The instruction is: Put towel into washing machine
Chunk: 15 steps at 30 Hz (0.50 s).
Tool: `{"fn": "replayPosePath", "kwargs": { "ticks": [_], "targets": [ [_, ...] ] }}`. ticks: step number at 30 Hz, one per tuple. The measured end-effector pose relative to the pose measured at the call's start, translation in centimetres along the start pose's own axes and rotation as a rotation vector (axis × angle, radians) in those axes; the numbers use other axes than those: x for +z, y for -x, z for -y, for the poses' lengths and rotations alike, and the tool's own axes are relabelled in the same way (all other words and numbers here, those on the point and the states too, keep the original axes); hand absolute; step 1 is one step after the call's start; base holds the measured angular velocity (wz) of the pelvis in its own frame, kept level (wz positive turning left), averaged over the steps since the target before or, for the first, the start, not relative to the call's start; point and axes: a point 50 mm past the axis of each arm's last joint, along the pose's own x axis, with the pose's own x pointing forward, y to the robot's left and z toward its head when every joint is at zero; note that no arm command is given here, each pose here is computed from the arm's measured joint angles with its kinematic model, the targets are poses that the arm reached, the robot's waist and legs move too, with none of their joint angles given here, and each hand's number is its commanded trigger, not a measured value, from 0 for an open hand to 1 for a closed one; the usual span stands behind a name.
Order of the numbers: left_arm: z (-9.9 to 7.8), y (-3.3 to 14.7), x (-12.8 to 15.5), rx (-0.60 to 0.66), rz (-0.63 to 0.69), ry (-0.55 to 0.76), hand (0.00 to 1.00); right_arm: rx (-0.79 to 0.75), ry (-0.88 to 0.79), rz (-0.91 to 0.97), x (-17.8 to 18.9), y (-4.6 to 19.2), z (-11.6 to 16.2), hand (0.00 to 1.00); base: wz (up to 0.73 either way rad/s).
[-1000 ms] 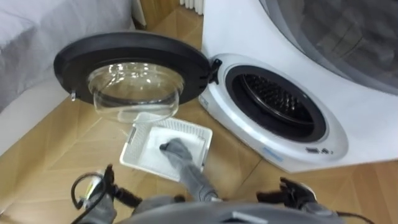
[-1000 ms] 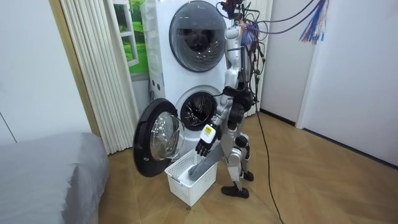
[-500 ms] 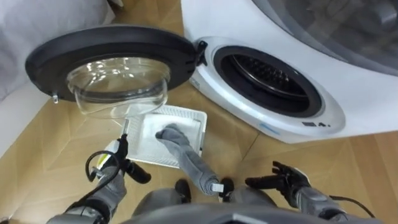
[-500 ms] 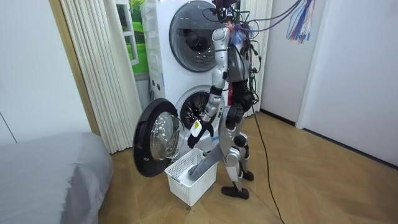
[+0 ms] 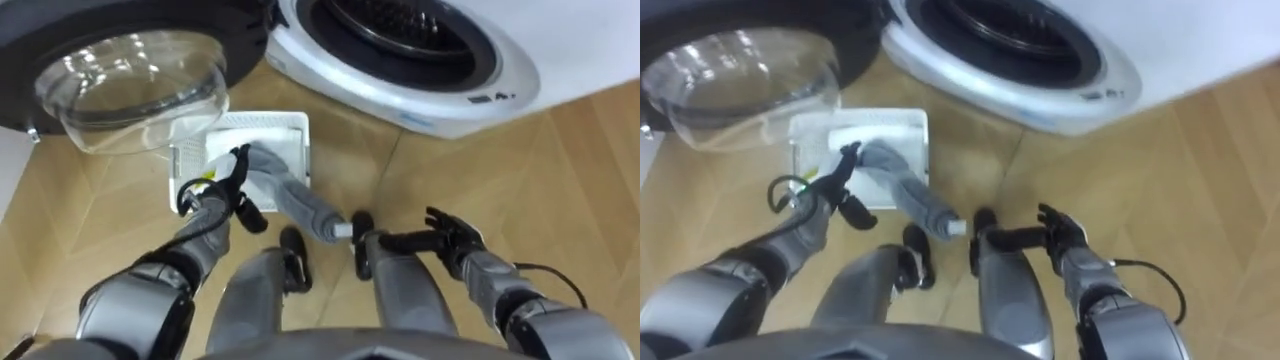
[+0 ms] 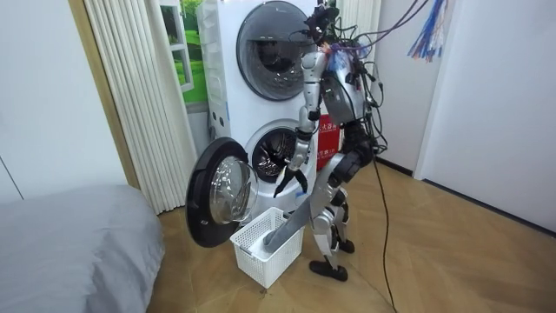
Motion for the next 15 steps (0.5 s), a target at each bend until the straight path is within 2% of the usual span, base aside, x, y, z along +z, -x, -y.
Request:
{"fn": "replayPosePath", "kwargs": {
  "ticks": [3, 7, 15],
  "targets": [
    [-0.6, -0.3, 0.9, 0.017, 0.043, -0.056, 0.0, 0.006, -0.03, 0.036, 1.0, -0.2, -0.3, 0.0, -0.05],
    [-0.3, -0.4, 1.6, 0.004, 0.084, -0.123, 0.0, 0.019, -0.069, 0.064, 1.4, -0.2, -0.7, 0.0, -0.06],
    [-2.6, -1.5, 4.3, 0.043, 0.205, -0.324, 0.0, 0.097, -0.108, 0.157, 3.8, -0.3, -2.0, 0.0, -0.03]
  ]
}}
